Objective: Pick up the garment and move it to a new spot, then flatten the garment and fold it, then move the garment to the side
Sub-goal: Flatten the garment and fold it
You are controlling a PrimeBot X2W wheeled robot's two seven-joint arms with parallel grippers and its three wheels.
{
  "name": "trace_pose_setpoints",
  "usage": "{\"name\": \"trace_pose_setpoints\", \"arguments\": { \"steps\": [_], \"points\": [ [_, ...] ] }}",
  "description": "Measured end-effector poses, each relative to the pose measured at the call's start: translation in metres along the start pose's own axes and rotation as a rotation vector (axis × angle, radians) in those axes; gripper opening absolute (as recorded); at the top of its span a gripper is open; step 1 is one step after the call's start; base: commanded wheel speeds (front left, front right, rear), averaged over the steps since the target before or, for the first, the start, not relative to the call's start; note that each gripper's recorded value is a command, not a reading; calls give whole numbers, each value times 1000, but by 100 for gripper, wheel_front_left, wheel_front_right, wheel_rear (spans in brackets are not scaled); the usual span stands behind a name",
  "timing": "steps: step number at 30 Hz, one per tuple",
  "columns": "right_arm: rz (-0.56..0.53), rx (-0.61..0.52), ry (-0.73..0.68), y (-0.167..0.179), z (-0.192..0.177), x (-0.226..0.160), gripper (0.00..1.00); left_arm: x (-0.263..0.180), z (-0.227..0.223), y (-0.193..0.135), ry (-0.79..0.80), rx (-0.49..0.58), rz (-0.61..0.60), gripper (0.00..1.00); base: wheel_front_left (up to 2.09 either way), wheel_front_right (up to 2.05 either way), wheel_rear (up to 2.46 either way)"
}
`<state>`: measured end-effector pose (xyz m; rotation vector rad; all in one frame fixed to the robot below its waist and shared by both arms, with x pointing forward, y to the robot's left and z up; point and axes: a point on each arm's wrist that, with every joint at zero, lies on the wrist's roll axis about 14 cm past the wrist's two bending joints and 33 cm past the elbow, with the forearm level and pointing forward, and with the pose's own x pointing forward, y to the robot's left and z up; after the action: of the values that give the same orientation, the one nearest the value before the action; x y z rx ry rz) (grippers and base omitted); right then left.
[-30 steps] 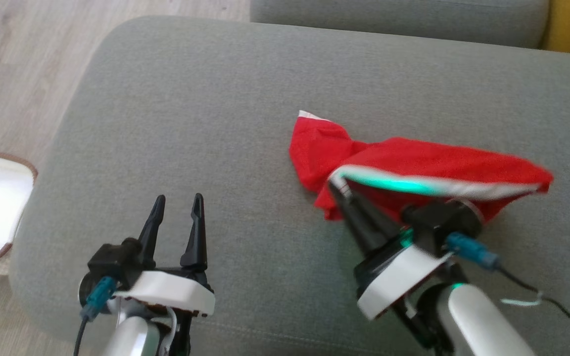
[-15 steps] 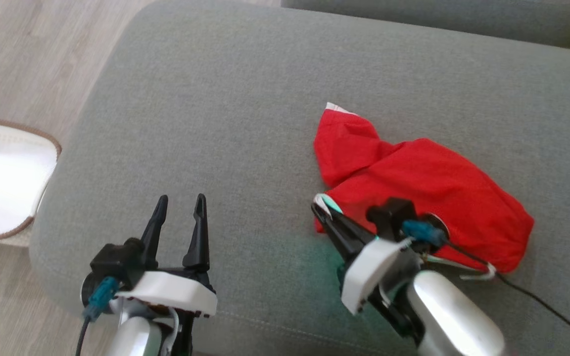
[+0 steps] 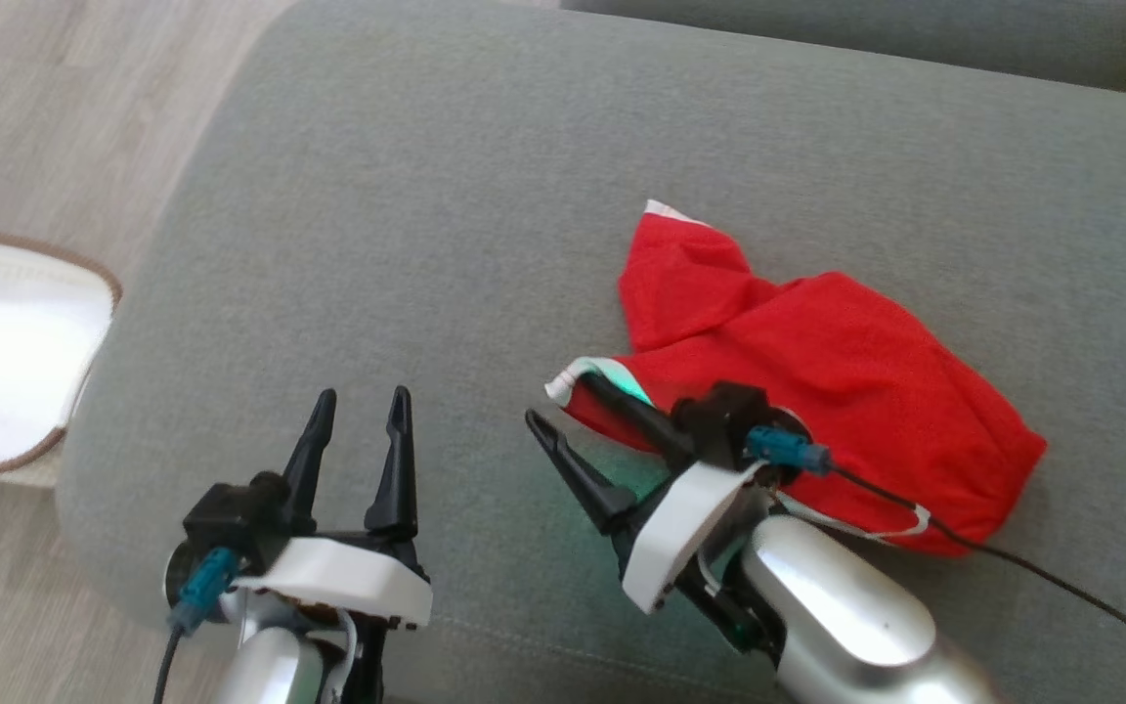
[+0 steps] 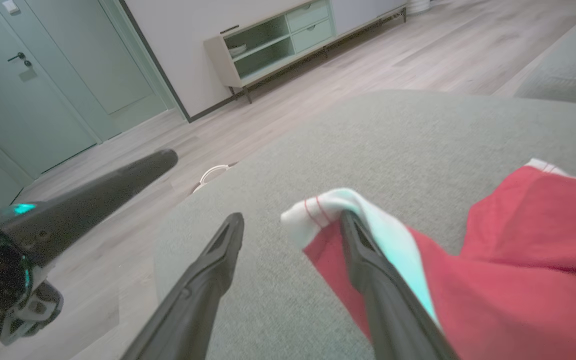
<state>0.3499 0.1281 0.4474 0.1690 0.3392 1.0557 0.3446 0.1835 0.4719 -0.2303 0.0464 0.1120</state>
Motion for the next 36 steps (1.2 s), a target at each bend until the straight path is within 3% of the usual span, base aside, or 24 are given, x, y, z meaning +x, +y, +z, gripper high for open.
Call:
{"name": "trace_pose_setpoints", "arguments": {
  "steps": [11,13,16,20,28,36],
  "points": [
    [-123,-47,-212,-32,56,-24,100,10,2,-26,-12,-3,-87,100,0,0,0],
    [-218,-92,-287,-56,77,-43,100,13,4,-36,-18,-6,-116,100,0,0,0],
    [-344,-113,-320,-82,78,-72,100,15,5,-45,-21,-8,-145,100,0,0,0],
    [-482,-136,-275,-100,48,-116,100,19,5,-57,-22,-12,-183,100,0,0,0],
    [-633,-242,-134,-116,13,-183,100,26,-2,-77,-3,-13,-242,100,0,0,0],
    [-638,-316,53,-119,-18,-204,100,29,-10,-78,19,-14,-243,100,0,0,0]
  ]
}}
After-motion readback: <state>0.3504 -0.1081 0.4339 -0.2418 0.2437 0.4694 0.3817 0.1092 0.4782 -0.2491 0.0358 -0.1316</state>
